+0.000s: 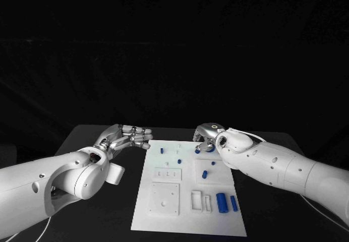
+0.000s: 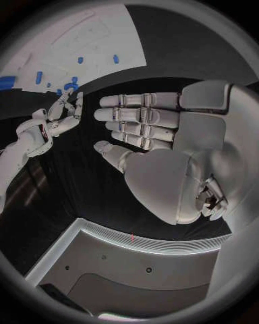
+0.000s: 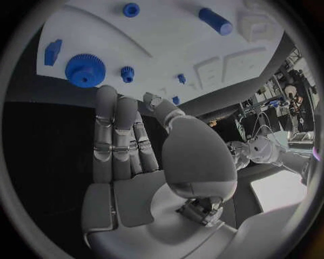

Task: Assemble the parts on the task board

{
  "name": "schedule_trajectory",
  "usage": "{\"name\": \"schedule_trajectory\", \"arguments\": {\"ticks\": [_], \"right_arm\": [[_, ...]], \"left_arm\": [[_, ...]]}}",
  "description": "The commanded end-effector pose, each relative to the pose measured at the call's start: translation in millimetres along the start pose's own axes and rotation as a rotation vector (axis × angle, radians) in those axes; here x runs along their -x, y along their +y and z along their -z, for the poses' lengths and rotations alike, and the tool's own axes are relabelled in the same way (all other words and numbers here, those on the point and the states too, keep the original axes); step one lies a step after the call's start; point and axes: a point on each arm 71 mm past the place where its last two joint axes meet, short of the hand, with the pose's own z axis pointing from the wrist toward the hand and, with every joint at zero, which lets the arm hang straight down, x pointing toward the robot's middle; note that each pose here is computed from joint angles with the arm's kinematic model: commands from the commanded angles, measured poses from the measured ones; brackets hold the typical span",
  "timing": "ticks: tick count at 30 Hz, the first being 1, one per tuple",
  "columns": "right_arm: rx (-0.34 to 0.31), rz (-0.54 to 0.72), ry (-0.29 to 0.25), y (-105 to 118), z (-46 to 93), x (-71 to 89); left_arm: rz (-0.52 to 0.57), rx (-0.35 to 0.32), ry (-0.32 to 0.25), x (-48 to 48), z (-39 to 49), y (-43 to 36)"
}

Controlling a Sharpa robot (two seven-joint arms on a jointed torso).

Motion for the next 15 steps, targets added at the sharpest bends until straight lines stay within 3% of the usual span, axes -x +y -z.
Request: {"name": "schedule_trajectory", "arguments": {"ticks": [1, 15], "right_arm": [[-0.008, 0.035, 0.013, -0.8, -1.1, -1.4], [-0.029, 0.058, 0.057, -5.8, -0.7, -5.6]], "left_arm": [[0.014, 0.005, 0.019, -3.0, -0.7, -1.2], [0.019, 0.001, 0.025, -3.5, -0.8, -6.2]]}}
